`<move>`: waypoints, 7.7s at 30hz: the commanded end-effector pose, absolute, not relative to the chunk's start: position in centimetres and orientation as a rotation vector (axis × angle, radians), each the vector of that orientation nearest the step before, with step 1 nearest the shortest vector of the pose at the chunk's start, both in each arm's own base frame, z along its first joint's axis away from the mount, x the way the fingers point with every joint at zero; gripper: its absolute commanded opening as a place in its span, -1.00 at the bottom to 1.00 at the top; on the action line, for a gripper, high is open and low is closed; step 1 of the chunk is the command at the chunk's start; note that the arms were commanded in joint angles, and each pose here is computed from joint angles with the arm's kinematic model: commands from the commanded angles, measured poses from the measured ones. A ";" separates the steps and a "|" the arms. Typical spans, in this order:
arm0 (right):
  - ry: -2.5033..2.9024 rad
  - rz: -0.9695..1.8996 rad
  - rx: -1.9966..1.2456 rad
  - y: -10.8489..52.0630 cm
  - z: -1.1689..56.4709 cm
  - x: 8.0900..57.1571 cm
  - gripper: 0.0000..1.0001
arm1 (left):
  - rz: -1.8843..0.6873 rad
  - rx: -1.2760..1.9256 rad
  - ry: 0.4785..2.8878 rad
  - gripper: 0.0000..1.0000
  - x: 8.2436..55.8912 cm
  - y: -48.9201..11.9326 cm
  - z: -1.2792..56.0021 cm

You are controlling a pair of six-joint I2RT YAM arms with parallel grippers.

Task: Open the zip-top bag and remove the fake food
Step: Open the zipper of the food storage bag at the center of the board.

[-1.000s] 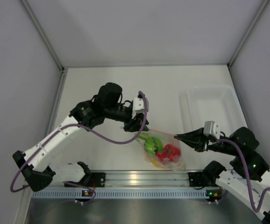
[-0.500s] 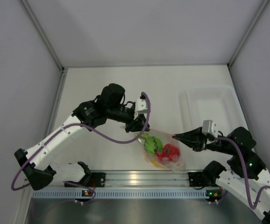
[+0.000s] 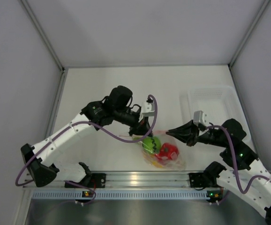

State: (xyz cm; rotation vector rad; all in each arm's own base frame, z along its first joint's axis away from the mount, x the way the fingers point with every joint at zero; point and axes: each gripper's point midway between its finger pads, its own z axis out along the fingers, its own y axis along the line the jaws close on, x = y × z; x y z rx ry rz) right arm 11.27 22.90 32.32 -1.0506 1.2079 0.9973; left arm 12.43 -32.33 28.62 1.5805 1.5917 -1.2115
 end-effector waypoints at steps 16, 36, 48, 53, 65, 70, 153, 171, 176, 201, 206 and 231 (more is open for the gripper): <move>1.294 1.092 -1.177 23.8 30.1 10.1 0.04 | -1.151 1.603 1.473 -1.00 11.2 -32.4 30.6; 1.308 0.821 -1.326 25.8 33.4 15.1 -1.00 | -0.870 1.332 1.474 0.97 17.8 -28.9 37.1; 1.470 0.973 -1.326 29.4 21.9 12.8 -1.00 | -0.616 0.950 1.700 0.97 20.2 -23.2 34.5; 1.423 0.945 -1.279 29.8 23.0 13.5 -0.81 | -0.621 0.892 1.723 0.97 19.7 -22.4 34.1; 1.293 0.920 -1.222 28.4 26.2 12.7 -0.86 | -0.682 0.925 1.753 0.94 18.2 -22.5 32.1; 1.294 0.960 -1.189 27.3 24.5 11.5 -0.94 | -0.793 1.017 1.750 0.76 16.7 -23.9 31.4; 1.301 0.700 -1.132 27.1 16.9 7.3 -1.00 | -0.854 1.216 1.964 0.28 8.0 -32.4 21.0; 1.302 0.712 -1.137 27.1 16.9 7.1 -1.00 | -0.834 1.194 1.941 0.20 8.6 -32.3 21.7; 1.303 0.712 -1.138 27.1 16.8 7.1 -1.00 | -0.793 1.163 1.945 0.19 9.3 -32.0 21.5; 1.321 0.722 -1.114 26.9 17.1 7.2 -1.00 | -0.881 1.243 1.972 0.01 7.5 -32.5 18.8; 1.312 0.779 -1.052 26.6 18.4 7.1 -1.00 | -0.764 1.185 1.967 -0.07 9.3 -31.9 18.2; 1.263 0.815 -1.027 25.3 22.4 6.9 -1.00 | -0.732 1.145 1.841 -0.99 11.0 -32.8 22.6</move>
